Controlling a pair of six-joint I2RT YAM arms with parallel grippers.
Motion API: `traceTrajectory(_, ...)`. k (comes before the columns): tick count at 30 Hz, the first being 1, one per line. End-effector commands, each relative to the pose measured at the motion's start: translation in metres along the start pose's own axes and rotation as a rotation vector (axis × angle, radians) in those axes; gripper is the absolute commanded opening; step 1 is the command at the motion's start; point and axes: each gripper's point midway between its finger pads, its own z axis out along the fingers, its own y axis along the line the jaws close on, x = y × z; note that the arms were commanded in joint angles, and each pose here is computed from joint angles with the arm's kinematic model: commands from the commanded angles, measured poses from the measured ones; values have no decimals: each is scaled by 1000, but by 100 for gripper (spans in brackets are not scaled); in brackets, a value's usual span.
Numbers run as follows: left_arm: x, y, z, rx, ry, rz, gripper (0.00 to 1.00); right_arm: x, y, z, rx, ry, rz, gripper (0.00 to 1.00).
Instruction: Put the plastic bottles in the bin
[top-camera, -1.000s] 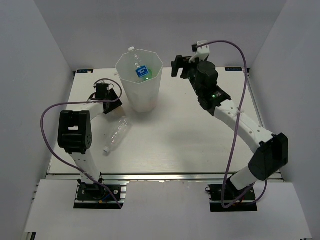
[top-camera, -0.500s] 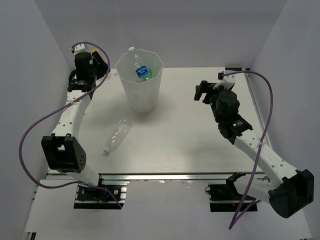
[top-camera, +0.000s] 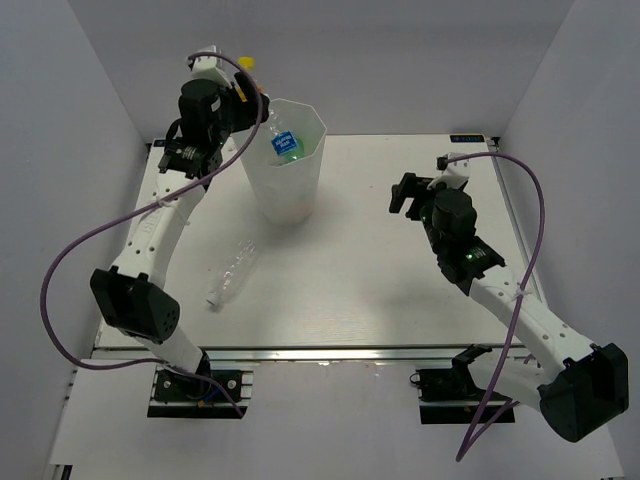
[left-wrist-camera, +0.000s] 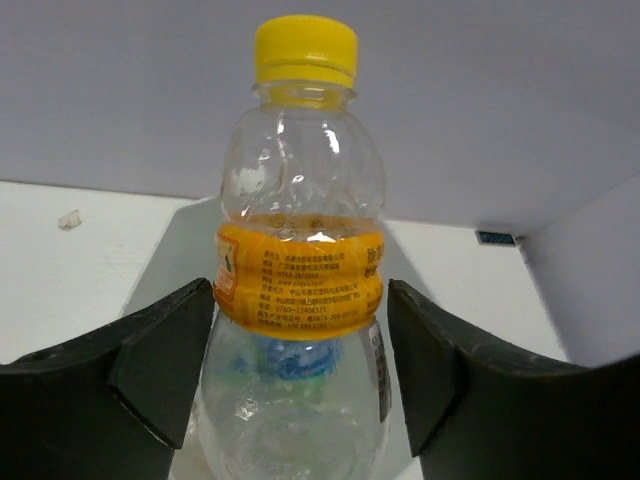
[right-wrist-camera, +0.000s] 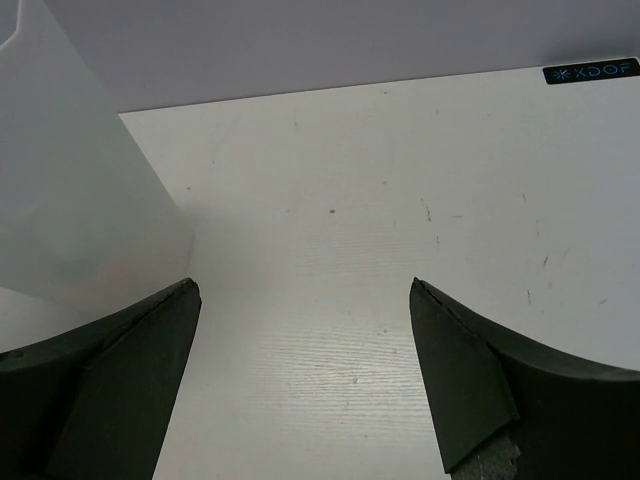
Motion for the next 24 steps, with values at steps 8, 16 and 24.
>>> traceTrajectory(8,12,-15,5,87,122,64,98,-5,-10,-1,25,-28,0,89)
traceTrajectory(16,35,11,-38,4,145,73,98,-3,-4,-2,-42,-63,19,89)
traceTrajectory(24,82,85,-127,-319,102,-98,98,-1,-1,5,-103,-46,42,89)
